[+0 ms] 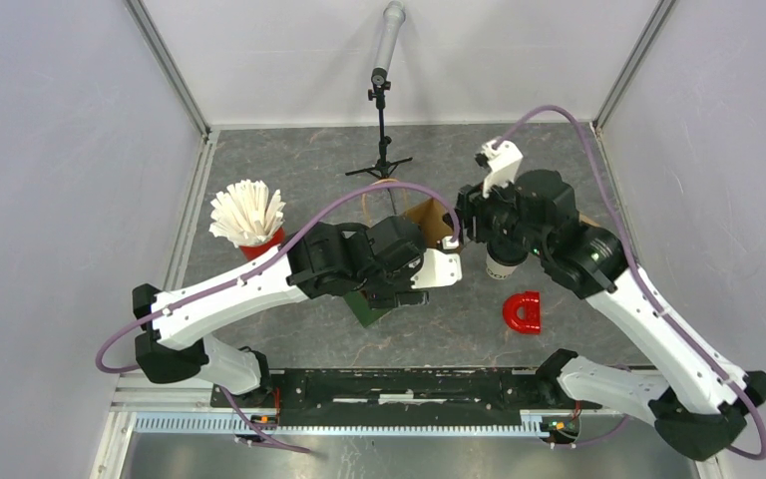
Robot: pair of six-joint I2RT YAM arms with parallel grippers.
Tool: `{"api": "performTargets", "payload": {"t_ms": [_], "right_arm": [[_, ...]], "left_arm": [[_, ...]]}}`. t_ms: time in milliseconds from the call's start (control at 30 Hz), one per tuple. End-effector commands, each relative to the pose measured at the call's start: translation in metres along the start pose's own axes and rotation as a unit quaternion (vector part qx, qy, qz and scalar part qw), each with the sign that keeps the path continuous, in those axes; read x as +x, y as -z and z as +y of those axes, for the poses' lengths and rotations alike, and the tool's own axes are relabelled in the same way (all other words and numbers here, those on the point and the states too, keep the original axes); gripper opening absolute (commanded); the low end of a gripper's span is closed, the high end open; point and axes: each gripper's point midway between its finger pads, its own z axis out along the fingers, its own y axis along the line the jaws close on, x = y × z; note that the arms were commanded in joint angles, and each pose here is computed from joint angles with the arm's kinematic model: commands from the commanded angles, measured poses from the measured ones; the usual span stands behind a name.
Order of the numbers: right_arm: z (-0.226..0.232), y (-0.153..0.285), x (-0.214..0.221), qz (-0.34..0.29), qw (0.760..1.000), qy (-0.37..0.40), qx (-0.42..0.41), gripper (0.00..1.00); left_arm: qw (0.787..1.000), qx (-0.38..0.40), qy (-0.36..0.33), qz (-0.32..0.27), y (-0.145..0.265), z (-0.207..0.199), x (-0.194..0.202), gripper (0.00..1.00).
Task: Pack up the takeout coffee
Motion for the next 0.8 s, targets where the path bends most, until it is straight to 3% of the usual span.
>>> {"api": "performTargets", "payload": {"t_ms": [0,267,767], "right_arm": [[0.019,-0.010,-0.010,0.034,0.997,0.043,-0.055,0.57],[0.021,-0.043,-0.003,0.109,0.991,0.057,-0.055,0.56],[0.017,-0.055,0.005,0.165,0.979,0.093,-0.072,0.54]], "left_arm": [[1.000,0.003,0.022,-0.020,0.010,-0.005,-0.002,0.60],[1.000,0.004,0.023,-0.019,0.011,-0.006,0.002,0.59],[1.000,-0.003,0.022,-0.018,0.014,-0.004,0.004,0.58]]}}
